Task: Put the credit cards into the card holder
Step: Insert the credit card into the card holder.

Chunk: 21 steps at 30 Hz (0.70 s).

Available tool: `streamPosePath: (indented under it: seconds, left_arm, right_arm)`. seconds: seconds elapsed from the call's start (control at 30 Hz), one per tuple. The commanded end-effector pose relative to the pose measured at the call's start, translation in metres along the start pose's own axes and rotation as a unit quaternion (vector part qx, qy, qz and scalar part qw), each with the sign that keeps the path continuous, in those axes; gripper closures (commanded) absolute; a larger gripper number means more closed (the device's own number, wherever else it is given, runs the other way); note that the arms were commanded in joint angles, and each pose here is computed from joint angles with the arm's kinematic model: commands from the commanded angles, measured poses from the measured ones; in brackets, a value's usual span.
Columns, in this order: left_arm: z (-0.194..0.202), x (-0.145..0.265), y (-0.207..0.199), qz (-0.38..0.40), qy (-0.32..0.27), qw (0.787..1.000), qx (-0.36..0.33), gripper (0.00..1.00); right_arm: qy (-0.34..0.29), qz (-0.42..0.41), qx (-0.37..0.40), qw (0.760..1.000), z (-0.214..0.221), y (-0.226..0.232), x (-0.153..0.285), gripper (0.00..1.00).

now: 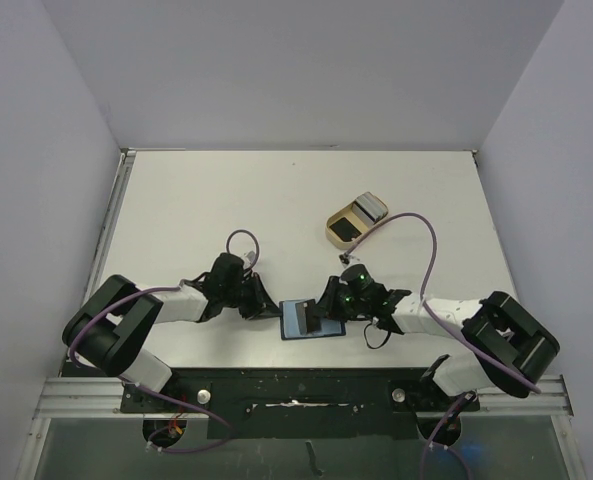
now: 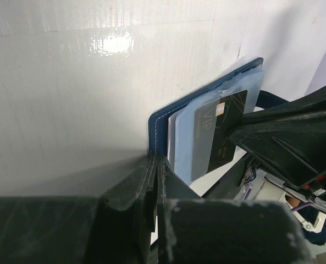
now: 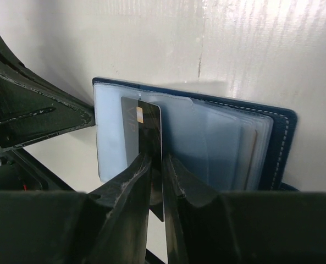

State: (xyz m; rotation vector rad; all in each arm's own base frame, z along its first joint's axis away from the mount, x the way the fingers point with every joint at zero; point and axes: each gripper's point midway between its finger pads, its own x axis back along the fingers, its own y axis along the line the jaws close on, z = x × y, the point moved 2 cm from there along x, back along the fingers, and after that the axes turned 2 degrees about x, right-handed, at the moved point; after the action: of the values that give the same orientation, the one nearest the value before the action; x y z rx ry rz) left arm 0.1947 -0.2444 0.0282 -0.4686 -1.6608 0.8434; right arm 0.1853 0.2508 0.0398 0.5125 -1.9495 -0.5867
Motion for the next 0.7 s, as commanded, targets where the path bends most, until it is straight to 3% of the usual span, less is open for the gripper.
streamPosePath:
  seconds: [0.0,0.33,0.4,0.53,0.67]
  left_arm:
    - [0.003,-0.002,-0.005,0.005,-0.006,1.0,-0.01,1.0]
    - [0.007,0.0,-0.01,0.014,-0.014,1.0,0.003,1.0]
    - [0.005,0.0,-0.008,0.009,-0.02,1.0,0.006,1.0]
    - [0.003,0.001,-0.006,0.005,-0.026,1.0,0.009,1.0]
    - [0.003,0.003,-0.006,0.003,-0.03,0.999,0.01,1.0]
  right_arm:
    - [0.008,-0.016,0.014,1.0,0.001,0.015,-0.005,0.82]
    - [0.014,-0.012,0.034,0.999,-0.001,0.031,-0.014,0.79]
    - [0.016,-0.004,0.043,0.999,-0.002,0.032,-0.013,0.73]
    - [0.004,0.012,0.068,0.998,-0.014,0.038,0.002,0.48]
    - [-0.006,0.052,0.081,0.995,-0.02,0.031,0.024,0.39]
